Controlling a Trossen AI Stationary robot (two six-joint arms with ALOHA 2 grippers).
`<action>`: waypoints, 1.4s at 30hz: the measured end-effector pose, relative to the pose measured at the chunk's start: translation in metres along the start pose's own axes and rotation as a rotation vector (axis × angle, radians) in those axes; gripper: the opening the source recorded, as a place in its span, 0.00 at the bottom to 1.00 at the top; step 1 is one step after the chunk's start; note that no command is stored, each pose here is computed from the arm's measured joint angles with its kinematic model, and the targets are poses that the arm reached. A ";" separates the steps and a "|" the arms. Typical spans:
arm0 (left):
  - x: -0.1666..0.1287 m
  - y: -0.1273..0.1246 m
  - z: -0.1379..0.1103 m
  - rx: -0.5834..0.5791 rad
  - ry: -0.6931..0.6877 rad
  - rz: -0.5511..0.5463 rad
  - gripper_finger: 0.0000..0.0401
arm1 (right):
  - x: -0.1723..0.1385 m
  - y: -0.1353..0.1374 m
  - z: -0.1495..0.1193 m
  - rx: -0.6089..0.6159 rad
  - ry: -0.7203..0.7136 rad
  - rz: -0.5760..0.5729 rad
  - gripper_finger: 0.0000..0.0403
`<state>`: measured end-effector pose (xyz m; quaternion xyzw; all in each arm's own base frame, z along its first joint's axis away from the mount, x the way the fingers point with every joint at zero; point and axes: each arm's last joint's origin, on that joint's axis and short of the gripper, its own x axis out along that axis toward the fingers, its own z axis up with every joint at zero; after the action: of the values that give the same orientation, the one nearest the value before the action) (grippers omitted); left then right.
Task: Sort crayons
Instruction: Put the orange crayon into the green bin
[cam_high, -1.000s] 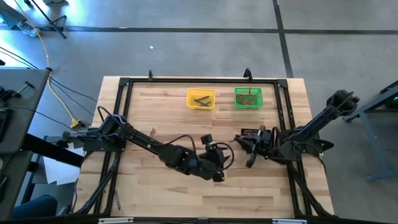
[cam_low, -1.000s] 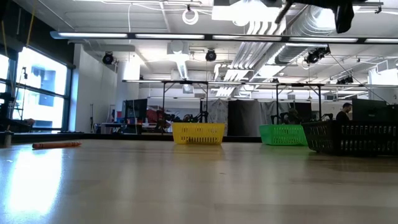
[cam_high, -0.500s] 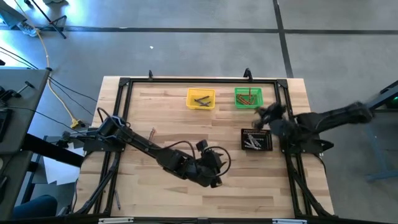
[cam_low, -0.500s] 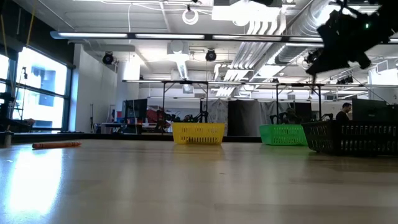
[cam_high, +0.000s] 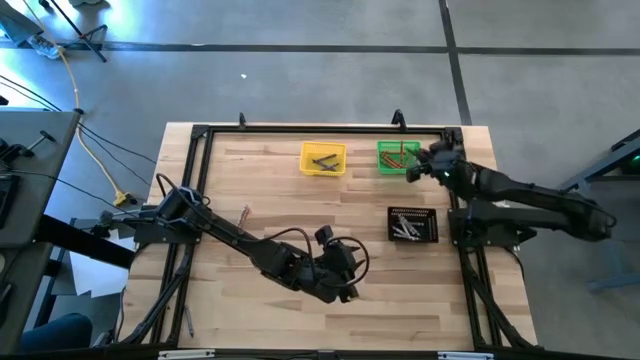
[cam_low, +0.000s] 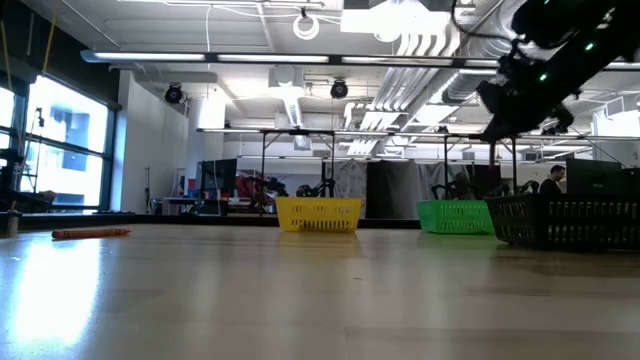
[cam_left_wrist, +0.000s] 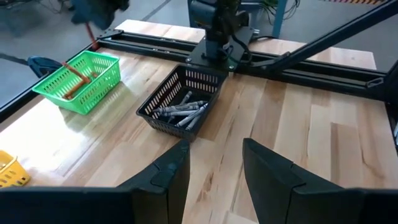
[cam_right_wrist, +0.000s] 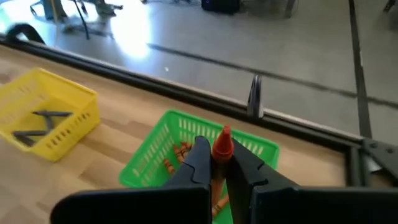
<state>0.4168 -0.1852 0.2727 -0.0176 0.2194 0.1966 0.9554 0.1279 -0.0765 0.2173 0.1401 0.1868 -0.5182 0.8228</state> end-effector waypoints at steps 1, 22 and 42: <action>0.000 0.000 0.000 0.001 0.000 -0.001 0.34 | 0.007 0.000 -0.001 0.002 0.009 -0.001 0.01; -0.006 -0.005 -0.004 0.044 0.015 -0.013 0.34 | 0.079 0.008 -0.018 0.004 0.160 -0.011 0.05; -0.020 -0.016 -0.014 0.093 0.050 -0.045 0.34 | 0.079 0.011 -0.019 -0.080 0.191 0.098 0.37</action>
<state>0.4004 -0.2093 0.2675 0.0170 0.2519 0.1643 0.9536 0.1654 -0.1273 0.1655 0.1648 0.2778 -0.4539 0.8304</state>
